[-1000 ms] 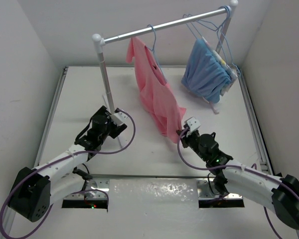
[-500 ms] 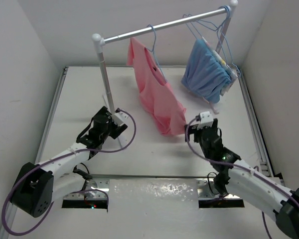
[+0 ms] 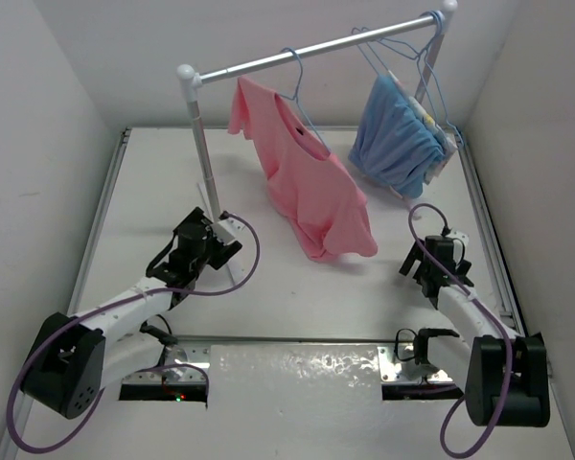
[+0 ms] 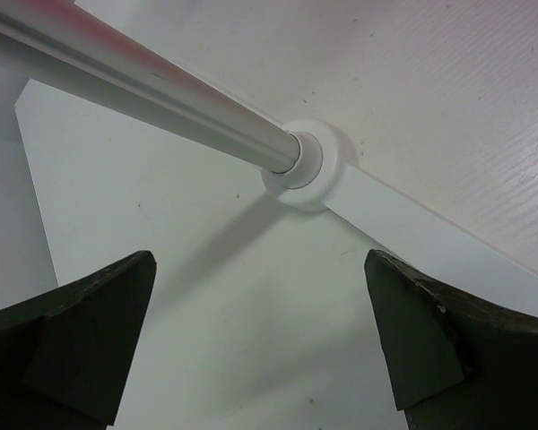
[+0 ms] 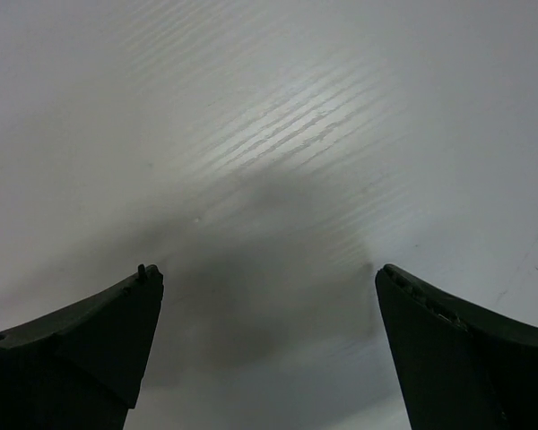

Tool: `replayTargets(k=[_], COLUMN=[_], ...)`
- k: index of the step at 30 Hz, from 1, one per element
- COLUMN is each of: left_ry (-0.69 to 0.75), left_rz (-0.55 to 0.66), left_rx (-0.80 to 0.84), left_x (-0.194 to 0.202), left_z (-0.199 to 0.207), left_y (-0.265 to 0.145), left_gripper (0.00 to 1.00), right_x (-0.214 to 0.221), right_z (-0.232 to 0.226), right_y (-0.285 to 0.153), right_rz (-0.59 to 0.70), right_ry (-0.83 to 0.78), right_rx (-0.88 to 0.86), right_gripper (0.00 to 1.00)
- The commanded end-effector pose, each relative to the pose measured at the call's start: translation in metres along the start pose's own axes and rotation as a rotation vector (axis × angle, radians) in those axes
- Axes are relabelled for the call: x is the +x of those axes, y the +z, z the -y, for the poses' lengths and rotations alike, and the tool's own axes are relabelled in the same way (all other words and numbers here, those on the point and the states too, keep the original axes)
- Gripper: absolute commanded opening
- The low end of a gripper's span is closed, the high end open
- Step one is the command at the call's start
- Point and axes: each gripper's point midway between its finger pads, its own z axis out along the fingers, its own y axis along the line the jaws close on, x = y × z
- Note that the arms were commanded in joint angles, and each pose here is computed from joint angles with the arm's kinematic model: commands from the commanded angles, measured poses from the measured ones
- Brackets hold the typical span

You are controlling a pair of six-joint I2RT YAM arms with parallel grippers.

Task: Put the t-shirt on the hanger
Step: Reset both arms

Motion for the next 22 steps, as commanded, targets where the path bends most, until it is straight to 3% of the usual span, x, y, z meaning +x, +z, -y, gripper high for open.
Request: replayTargets(k=[1,9,22], left_ry=[0.003,0.006,0.011], left_rz=[0.047,0.048,0.047], left_rx=[-0.036,-0.032,-0.024], left_x=[-0.008,-0.005,-0.005], left_z=[-0.009,-0.007,-0.005], left_y=[0.001,0.001,0.001], left_gripper=[1.00,1.00,1.00], right_x=[-0.017,-0.024,-0.017], right_z=[-0.005,0.008,0.010], right_y=[0.003,-0.001,-0.001], right_rz=[0.052,0.091,0.137], right_ry=[0.092,0.124,0.162], right_rx=[-0.019,0.054,0.032], right_gripper=[0.99,0.99,0.99])
